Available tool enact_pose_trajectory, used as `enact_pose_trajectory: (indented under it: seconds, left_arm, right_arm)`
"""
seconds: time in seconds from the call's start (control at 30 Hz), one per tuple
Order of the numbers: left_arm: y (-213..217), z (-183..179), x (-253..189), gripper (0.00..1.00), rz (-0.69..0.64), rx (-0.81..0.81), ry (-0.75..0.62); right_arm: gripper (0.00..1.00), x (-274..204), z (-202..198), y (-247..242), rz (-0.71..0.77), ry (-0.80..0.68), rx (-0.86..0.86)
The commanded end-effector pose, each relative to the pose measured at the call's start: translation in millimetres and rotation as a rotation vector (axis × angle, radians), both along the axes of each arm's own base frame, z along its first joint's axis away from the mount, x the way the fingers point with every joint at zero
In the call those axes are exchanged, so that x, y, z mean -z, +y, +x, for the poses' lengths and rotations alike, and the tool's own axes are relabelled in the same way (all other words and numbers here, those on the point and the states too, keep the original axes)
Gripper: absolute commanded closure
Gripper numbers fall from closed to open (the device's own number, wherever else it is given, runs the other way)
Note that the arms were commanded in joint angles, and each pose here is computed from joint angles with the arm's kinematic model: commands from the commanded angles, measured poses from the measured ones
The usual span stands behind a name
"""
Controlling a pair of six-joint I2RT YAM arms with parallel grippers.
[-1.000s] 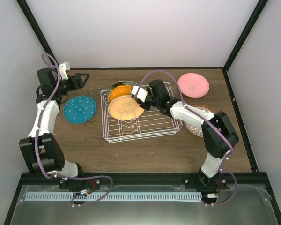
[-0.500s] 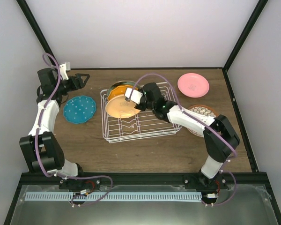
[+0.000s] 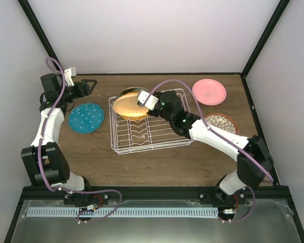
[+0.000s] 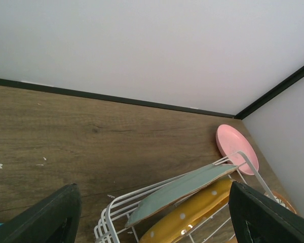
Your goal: Unload the plates from the dish rack
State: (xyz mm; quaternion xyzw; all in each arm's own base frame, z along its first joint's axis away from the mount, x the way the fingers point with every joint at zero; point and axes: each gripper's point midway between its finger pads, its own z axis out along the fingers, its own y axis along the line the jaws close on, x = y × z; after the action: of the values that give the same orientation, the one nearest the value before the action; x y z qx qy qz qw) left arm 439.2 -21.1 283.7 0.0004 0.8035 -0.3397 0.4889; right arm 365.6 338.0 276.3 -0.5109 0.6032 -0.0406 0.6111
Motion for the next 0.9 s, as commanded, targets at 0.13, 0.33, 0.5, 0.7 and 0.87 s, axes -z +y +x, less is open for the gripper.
enact_pose_trajectory:
  seconds: [0.13,0.33,0.5,0.7,0.87]
  left_arm:
    - [-3,4,-16,0.19,-0.007,0.017,-0.054]
    - [-3,7,-20,0.19,-0.015,0.018,-0.062]
    - [-3,8,-23,0.19,-0.025,0.023,-0.065]
    - [-5,5,-31,0.19,-0.006,0.031,-0.079]
    - [-5,-1,-30,0.19,0.009,0.031,-0.077]
  right_arm:
    - [0.99,-106,-15,-24,0.286,-0.062,0.021]
    - [0.99,-208,31,-99,0.741,0.028,0.142]
    - [0.99,-205,117,-197,1.005,0.236,0.408]
    - [0.99,-112,186,-295,1.232,0.593,0.692]
    - [0.99,-46,198,-345,1.315,0.726,0.848]
